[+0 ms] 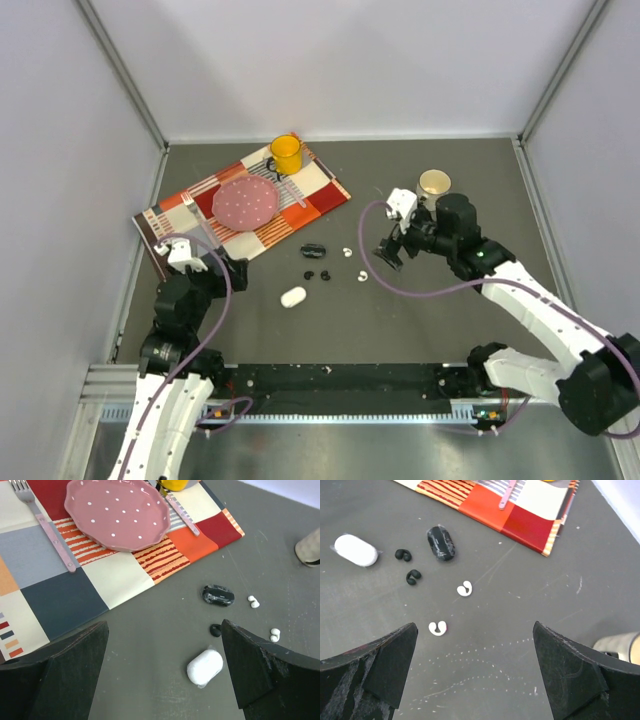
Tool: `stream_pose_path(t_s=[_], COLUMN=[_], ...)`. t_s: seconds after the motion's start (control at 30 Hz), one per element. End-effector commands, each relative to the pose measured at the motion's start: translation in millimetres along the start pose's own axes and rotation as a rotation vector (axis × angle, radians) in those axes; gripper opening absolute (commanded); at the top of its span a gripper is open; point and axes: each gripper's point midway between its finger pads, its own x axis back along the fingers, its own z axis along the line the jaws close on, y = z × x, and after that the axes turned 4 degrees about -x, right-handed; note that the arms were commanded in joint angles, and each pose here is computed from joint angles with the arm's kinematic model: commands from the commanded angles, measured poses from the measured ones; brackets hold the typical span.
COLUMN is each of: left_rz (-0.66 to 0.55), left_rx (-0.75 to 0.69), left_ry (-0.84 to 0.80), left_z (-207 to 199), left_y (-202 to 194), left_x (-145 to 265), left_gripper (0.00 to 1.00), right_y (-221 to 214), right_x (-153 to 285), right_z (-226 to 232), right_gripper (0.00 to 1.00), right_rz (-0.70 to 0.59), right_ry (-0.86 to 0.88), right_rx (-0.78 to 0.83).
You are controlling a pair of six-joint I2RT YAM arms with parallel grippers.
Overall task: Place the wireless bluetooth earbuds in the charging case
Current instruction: Pick up the charging case at the center of the board.
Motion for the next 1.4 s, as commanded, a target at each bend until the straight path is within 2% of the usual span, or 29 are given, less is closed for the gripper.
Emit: stream_pose_path(t_s=[0.0,0.1,0.37,0.43,0.53,0.6,0.67,0.8,0.83,1.0,1.17,1.37], left_rz=[-0.016,-0.012,0.035,0.047,0.055,0.055,0.046,0.027,0.022,0.011,0.021,0.030], left_rx=[-0.042,-0.035,-0.037,-0.040,-0.058,-0.062,-0.064,-0.067,-0.068,-0.069,-0.067,-0.068], left_ry=[-0.061,-0.051,-0.058,-0.057,-0.065,-0.060,-0.056,-0.051,-0.052,-0.047,-0.057,-0.061], left_z=[-12.3,-10.3,-11.9,-11.6,-12.1,-11.0,-10.4,-9.2,-9.4,-8.4,-10.3,-11.1], left_y=[12.1,9.3,2.9,0.7,-0.5,-0.6,1.5,4.1,4.5,6.4,5.2,4.1], left_x=[-1.4,-6.2,-10.6,-11.6,-12.8,-12.8,-11.6,-9.8,-8.9,-8.1,-9.2,-10.1], left_gripper=[0.99,0.99,0.99,0.99,0.99,0.99,0.99,0.99,0.99,0.99,0.99,0.99], right_y=[26.8,17.0,0.0,12.6,18.8,21.4,21.3,21.2,12.4,12.3,2.5,-7.4], right_x=[-16.5,-31.3,-84.3,-96.2,-114.6,-125.2,-131.4,-140.0,-141.1,-146.8,-159.1,-181.2], right_z=[15.3,25.1,40.5,36.5,34.9,32.3,30.5,27.3,30.1,34.0,39.3,49.0], right_gripper=[0.99,0.98,0.88,0.85,0.75,0.76,0.81,0.81,0.78,0.68,0.64,0.63], right_rz=[-0.042,-0.002,0.054,0.010,-0.042,-0.051,-0.041,-0.002,0.032,0.036,0.058,0.101], right_ry=[0.120,0.174,0.271,0.249,0.245,0.240,0.240,0.264,0.279,0.316,0.346,0.396], right_rx=[0.131,0.185,0.146,0.114,0.072,0.051,0.048,0.091,0.085,0.083,0.068,0.071])
